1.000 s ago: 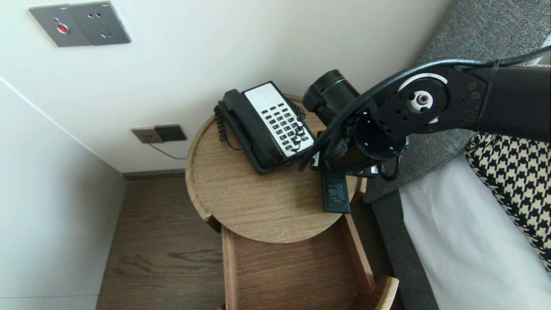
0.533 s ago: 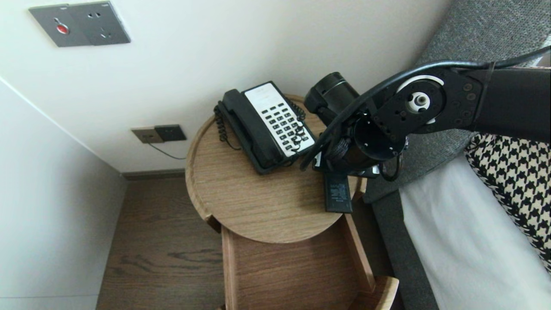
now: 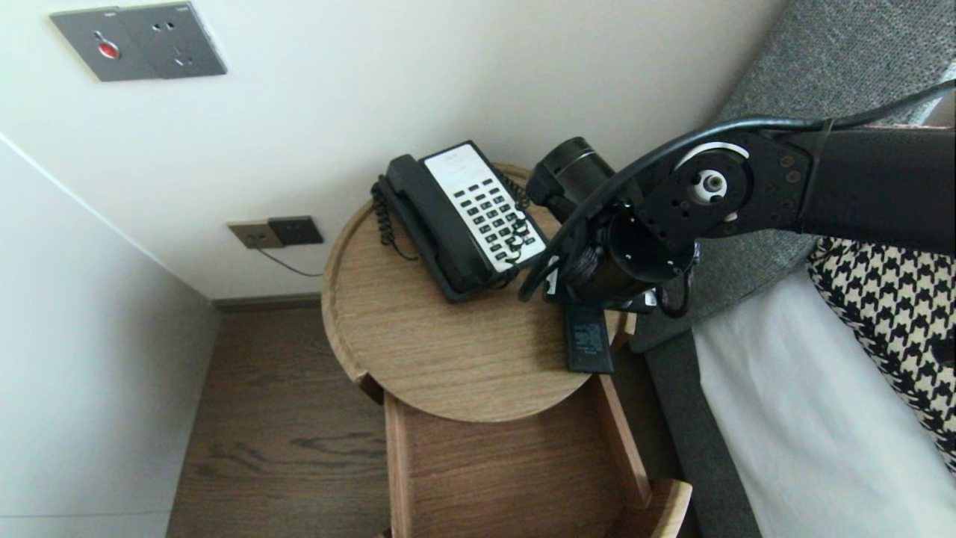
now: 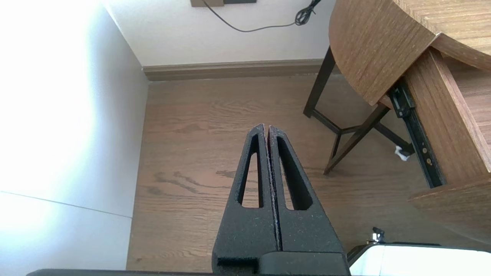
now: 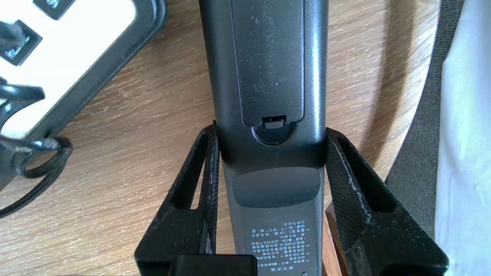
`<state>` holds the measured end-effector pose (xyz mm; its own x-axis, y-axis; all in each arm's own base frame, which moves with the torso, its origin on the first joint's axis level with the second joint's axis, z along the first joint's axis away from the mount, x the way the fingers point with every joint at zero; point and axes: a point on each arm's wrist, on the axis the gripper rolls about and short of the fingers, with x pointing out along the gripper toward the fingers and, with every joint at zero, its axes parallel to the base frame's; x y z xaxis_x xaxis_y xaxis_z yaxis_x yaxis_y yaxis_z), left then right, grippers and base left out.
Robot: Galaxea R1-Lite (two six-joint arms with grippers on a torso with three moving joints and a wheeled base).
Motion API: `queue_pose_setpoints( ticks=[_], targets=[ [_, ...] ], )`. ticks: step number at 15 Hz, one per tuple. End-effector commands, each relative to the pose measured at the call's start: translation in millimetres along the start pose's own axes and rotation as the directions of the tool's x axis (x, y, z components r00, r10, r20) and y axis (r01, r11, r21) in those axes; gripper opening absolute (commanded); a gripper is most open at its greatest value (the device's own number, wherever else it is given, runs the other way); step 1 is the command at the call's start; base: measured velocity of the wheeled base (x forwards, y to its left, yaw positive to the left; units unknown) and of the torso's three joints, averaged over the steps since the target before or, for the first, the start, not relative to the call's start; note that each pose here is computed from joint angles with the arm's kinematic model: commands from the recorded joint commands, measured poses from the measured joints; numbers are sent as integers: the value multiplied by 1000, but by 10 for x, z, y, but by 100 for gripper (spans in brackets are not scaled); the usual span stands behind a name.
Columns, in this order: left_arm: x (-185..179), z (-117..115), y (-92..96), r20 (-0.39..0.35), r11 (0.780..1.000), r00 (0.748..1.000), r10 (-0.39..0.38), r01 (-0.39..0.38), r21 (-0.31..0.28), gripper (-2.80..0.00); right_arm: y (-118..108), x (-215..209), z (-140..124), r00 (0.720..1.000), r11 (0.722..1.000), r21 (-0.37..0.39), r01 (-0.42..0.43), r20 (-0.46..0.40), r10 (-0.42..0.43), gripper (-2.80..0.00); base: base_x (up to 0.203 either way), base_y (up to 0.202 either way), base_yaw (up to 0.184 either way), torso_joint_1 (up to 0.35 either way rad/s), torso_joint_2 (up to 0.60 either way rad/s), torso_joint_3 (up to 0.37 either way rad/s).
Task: Take the remote control out of the drawer one by one and place them on the table
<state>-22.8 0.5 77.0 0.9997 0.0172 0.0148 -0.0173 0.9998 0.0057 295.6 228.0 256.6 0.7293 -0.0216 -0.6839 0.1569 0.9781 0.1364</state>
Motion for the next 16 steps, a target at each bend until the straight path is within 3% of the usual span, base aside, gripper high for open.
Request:
queue_pose_setpoints(
  ticks=[1,7,8,13,16],
  targets=[
    [0,1,0,1,1000,1000,1,-1,0,-280,13,49,-23,1000,1000,-4,12,-9,-12,-280,0,0,0,0,0,0],
    [0,1,0,1,1000,1000,1,-1,0,-280,21,65,-37,1000,1000,-9,15,-14,-15,-280,0,0,0,0,0,0],
    [0,1,0,1,1000,1000,0,0,0,-280,19,59,-34,1000,1000,-9,14,-13,-14,0,0,0,0,0,0,0],
    [0,1,0,1,1000,1000,1,-1,0,-280,-8,-2,-14,1000,1000,-14,13,-8,-13,0,0,0,0,0,0,0],
    [0,1,0,1,1000,1000,0,0,0,-280,-100,-245,84,999,1000,5,-21,34,21,0,0,0,0,0,0,0]
  ],
)
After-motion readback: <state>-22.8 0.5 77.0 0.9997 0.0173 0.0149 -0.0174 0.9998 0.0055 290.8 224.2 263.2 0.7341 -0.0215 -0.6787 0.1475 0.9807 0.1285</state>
